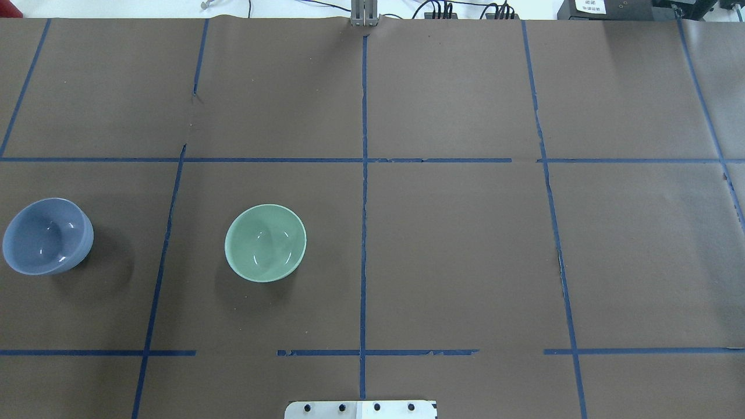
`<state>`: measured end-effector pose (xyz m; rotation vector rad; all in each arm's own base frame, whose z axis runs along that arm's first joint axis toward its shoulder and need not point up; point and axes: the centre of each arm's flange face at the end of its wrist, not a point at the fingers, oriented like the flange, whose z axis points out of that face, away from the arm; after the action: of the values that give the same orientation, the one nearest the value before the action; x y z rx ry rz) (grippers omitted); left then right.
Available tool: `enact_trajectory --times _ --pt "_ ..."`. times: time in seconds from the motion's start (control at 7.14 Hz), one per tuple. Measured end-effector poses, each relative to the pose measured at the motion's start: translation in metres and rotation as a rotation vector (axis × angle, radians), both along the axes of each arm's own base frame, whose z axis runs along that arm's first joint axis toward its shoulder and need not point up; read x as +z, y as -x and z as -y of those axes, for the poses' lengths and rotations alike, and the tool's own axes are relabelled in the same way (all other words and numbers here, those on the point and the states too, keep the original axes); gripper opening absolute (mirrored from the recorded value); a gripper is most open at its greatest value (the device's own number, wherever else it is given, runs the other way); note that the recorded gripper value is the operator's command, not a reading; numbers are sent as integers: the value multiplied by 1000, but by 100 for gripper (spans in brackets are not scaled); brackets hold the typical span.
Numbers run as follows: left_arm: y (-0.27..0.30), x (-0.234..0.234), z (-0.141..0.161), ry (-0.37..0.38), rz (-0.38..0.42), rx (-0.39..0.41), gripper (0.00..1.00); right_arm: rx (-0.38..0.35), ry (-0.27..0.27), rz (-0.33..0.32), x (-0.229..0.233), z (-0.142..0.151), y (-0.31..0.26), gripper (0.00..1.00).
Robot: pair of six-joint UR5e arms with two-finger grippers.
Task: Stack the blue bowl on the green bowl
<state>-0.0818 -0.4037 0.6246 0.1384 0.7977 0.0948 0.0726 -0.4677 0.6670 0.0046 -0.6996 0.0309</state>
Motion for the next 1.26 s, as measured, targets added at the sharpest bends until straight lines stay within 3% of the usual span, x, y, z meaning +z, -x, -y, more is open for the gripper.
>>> enact_trajectory --times 0.42,0.7,0.98,1.26 --pt "-4 -13 8 -76 1 10 100 0 1 0 0 0 0 100" --pt "-32 -23 17 -146 -40 55 100 0 1 0 0 0 0 100" --pt "-104 -31 24 -124 -78 77 100 0 1 0 0 0 0 100" --pt "-170 -22 21 -91 -63 9 100 0 0 1 0 0 0 100"
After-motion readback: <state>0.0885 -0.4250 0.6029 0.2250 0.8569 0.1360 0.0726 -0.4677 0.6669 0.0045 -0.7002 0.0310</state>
